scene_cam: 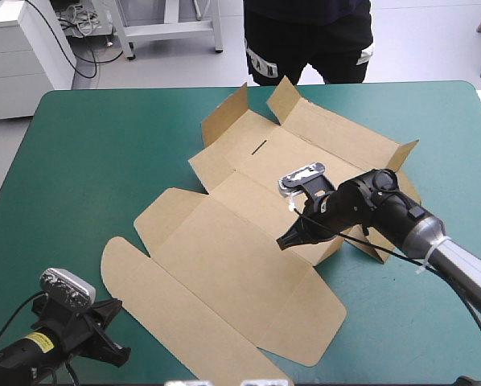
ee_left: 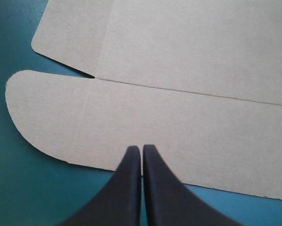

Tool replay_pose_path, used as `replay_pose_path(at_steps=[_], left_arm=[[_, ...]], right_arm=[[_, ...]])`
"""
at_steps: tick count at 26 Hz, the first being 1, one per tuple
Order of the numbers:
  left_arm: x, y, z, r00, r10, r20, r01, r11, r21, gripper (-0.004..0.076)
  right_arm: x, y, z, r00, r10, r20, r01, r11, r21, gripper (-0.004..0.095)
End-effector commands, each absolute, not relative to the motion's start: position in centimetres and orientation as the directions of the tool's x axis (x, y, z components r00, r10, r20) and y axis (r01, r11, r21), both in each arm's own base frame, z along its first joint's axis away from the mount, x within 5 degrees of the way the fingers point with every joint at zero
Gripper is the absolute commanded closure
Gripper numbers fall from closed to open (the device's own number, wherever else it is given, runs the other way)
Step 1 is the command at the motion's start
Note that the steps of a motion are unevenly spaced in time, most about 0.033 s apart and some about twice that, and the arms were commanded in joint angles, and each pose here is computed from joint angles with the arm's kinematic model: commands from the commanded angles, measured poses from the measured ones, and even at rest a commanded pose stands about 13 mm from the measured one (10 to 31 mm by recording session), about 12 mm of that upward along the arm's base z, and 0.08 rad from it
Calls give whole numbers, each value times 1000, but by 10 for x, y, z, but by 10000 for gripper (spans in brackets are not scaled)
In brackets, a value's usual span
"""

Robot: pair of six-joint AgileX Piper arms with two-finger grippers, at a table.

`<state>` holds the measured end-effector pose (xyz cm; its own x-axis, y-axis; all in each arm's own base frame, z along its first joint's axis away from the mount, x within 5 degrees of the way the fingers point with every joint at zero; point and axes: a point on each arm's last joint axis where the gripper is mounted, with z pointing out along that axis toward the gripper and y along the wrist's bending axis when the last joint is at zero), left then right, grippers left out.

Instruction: Fold the box

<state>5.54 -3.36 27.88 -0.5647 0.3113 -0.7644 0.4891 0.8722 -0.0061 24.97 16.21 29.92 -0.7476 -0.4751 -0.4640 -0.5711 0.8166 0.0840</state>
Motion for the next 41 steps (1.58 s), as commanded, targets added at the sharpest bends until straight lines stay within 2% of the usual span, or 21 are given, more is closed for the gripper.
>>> replay_pose_path(at_steps=[1,19,24,30,33,36,41], left_arm=[[59,-36,290,-525,269,-808,480,877,-20,731],[59,-36,290,-527,266,-808,478,878,-23,731],[59,-36,290,-527,266,-808,478,878,-23,731],[59,-36,290,-527,266,-808,478,878,-23,731],[59,-36,290,-527,266,-808,478,878,-23,731],[59,-36,290,-527,266,-808,478,878,-23,731],[59,-36,290,-527,266,-808,478,878,-23,731]], right_arm=[[250,161,319,-708,-448,-546,-574,815,75,928],[248,160,321,-732,-441,-519,-560,824,90,928],[250,158,340,-715,-453,-532,-561,826,51,928],[250,148,384,-709,-460,-534,-525,850,-34,929],[249,140,417,-676,-427,-601,-482,873,-78,929],[247,122,445,-657,-332,-676,-438,899,-16,929],[237,71,467,-651,-186,-736,-324,945,48,929]])
